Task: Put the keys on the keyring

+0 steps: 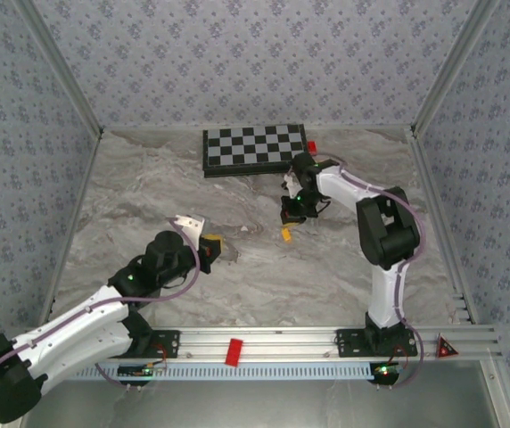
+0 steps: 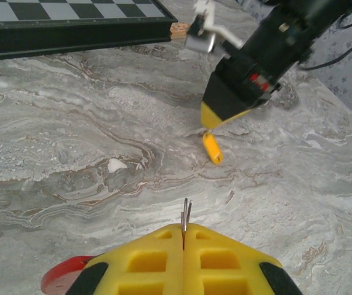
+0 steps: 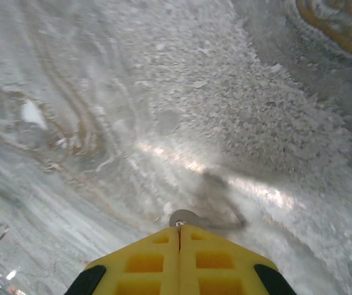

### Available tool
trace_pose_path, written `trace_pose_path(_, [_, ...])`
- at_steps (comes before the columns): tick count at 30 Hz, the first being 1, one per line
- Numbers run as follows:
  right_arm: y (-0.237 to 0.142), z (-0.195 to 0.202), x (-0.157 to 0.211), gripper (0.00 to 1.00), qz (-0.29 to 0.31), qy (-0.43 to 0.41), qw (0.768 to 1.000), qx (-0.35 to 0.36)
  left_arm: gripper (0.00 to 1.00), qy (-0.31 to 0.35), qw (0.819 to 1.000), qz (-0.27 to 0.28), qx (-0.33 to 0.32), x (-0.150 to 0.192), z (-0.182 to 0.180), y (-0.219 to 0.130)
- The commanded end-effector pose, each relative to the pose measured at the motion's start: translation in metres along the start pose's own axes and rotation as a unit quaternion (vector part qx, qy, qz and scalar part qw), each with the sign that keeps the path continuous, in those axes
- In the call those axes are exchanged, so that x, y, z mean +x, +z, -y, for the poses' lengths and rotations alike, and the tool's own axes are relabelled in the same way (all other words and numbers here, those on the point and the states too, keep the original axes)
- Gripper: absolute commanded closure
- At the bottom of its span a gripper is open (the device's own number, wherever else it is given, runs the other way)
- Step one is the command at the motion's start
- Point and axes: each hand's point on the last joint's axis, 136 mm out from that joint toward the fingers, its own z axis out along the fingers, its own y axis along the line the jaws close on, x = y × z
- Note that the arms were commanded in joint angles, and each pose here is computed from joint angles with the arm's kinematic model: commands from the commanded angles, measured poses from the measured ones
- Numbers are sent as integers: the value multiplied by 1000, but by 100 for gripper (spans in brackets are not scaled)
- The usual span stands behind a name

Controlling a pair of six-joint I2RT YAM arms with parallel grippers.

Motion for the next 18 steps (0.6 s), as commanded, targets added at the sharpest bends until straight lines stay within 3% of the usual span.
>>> trace_pose_path(1, [-28, -12, -12, 100, 76, -31, 997, 2, 100, 6, 999, 31, 23, -28, 15, -1])
trace_pose_path(10, [-80, -24, -5, 100, 218, -83, 971, 51, 100, 18, 998, 33, 40, -43, 28, 4])
trace_pose_path(18, [-135, -41, 13, 100, 338, -101, 933, 74, 100, 39, 997, 30, 67, -59, 50, 18])
